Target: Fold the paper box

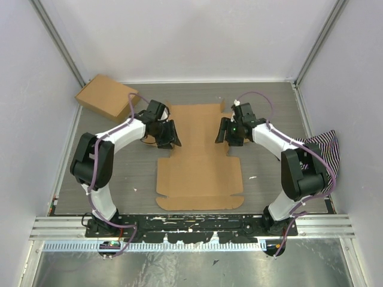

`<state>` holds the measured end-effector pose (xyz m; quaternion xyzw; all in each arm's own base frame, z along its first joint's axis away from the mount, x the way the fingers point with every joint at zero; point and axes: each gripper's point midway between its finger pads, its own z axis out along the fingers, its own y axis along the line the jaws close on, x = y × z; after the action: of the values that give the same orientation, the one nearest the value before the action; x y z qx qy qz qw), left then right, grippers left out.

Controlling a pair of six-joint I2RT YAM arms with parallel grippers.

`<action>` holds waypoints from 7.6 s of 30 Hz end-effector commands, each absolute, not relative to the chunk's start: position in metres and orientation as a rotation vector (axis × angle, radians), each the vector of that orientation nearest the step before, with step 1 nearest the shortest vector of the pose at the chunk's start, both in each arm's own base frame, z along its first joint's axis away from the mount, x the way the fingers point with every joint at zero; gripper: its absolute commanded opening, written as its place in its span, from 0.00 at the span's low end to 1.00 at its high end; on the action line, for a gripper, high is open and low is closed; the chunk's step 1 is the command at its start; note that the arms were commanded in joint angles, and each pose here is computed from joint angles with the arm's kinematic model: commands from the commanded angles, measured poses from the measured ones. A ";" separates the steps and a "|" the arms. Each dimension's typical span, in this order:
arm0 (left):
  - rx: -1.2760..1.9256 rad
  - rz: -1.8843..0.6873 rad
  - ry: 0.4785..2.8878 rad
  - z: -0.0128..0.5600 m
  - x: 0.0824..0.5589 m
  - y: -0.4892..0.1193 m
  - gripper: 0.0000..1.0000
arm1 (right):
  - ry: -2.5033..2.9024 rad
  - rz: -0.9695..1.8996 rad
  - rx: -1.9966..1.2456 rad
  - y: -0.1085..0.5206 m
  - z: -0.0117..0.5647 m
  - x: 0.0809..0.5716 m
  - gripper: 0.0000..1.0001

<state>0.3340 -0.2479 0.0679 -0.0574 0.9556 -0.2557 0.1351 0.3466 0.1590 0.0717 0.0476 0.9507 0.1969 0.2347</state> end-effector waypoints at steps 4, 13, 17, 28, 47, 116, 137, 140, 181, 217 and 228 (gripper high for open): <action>-0.146 -0.773 2.776 0.064 0.340 -0.267 0.54 | 2.608 0.543 0.055 0.190 0.070 0.358 0.64; -0.145 -0.769 2.827 0.043 0.342 -0.279 0.54 | 2.716 0.500 0.044 0.208 0.024 0.352 0.62; -0.141 -0.730 2.865 0.033 0.340 -0.276 0.54 | 2.718 0.487 0.042 0.211 0.022 0.350 0.61; -0.055 -0.553 2.739 0.095 0.376 -0.262 0.56 | 2.543 0.322 0.039 0.190 0.099 0.381 0.62; -0.283 -0.266 2.574 0.110 0.546 -0.186 0.54 | 2.397 0.233 0.158 0.127 0.159 0.427 0.65; 0.359 -0.357 1.330 0.299 0.414 -0.224 0.00 | 2.245 0.397 0.076 0.111 0.302 0.362 0.58; 0.341 -0.401 1.162 0.311 0.383 -0.227 0.00 | 2.372 0.366 0.055 0.110 0.268 0.357 0.49; 0.343 -0.411 1.128 0.313 0.378 -0.227 0.00 | 2.391 0.368 0.051 0.112 0.261 0.361 0.46; 0.224 -0.410 1.839 0.277 0.364 -0.212 0.50 | 1.938 0.255 0.008 0.132 0.228 0.365 0.01; 0.195 -0.354 2.068 0.243 0.371 -0.217 0.46 | 1.781 0.172 0.050 0.134 0.246 0.394 0.01; 0.186 -0.251 2.099 0.232 0.388 -0.212 0.42 | 1.813 0.180 0.028 0.139 0.245 0.396 0.01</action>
<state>0.3785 -0.2118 0.2214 0.0790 0.8665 -0.1171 0.4789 0.3913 0.1331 0.2219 0.0066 0.7997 0.0647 0.5969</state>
